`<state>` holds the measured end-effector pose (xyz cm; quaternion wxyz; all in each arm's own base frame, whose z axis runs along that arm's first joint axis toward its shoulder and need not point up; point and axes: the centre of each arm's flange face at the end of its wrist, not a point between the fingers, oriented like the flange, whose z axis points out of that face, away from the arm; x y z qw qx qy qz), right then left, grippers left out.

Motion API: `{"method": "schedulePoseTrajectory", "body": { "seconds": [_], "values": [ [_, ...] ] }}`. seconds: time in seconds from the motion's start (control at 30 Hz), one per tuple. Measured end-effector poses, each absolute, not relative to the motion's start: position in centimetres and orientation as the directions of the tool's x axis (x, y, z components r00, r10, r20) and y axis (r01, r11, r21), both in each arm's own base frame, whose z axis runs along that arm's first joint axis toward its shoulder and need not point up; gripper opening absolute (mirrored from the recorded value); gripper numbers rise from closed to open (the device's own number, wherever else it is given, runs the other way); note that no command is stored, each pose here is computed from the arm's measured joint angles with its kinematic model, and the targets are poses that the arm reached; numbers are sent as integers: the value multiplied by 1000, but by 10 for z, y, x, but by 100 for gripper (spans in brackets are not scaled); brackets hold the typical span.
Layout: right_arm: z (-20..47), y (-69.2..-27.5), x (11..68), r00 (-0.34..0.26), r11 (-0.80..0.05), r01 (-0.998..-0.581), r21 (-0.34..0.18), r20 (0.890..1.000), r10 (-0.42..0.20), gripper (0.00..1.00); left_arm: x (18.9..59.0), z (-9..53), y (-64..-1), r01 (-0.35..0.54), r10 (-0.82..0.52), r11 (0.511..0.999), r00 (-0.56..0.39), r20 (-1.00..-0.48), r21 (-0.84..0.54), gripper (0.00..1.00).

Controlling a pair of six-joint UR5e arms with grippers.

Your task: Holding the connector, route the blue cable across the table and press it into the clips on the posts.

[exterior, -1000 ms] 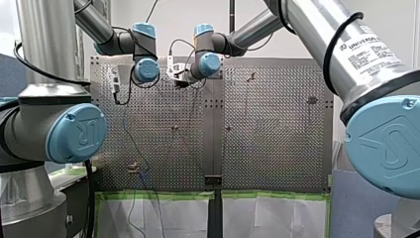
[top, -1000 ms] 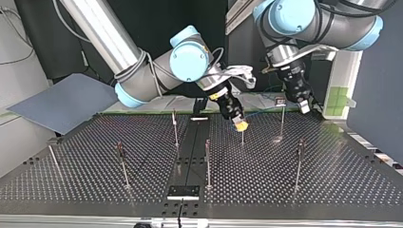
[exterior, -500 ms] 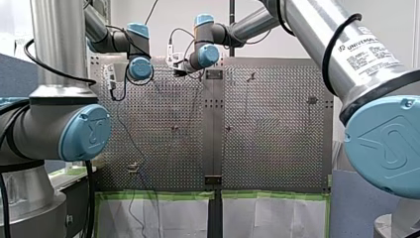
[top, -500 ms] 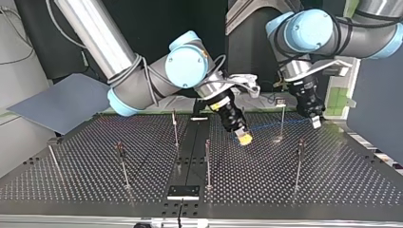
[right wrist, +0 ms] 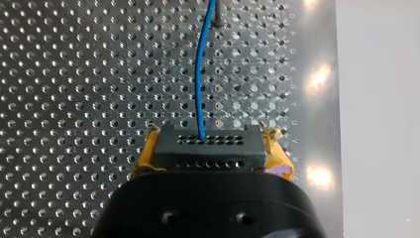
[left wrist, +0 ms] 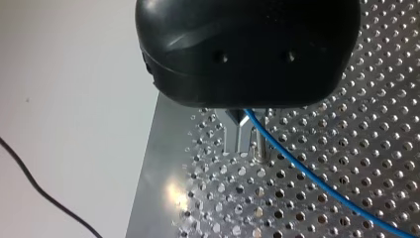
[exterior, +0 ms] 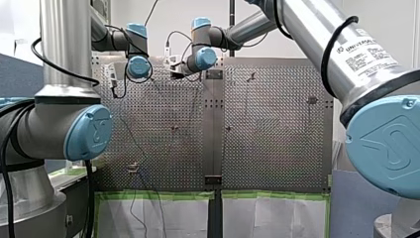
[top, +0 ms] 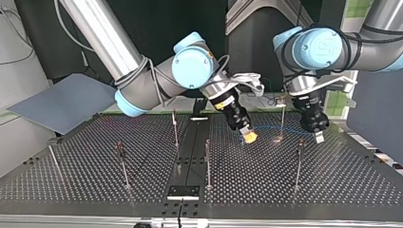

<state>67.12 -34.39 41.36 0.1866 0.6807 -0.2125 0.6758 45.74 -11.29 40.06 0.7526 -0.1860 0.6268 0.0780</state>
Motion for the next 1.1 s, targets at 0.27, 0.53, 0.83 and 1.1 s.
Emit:
{"method": "schedulePoseTrajectory", "body": {
  "seconds": [0.27, 0.53, 0.83, 1.1],
  "values": [
    [427, -345, 676, -32, -841, -540, -36, 999, -23, 0, 458, 399, -102, -384, -124, 903, 202, -972, -195, 0],
    [430, -351, 677, -41, -839, -542, -42, 999, -23, 0, 462, 398, -99, -363, -138, 909, 205, -969, -206, 0],
    [430, -347, 679, -43, -842, -538, -47, 999, -28, 0, 449, 399, -107, -352, -133, 917, 172, -976, -187, 0],
    [441, -344, 674, -51, -841, -539, -51, 998, -28, 0, 429, 413, -111, -345, -135, 918, 194, -972, -196, 0]
  ]
}}
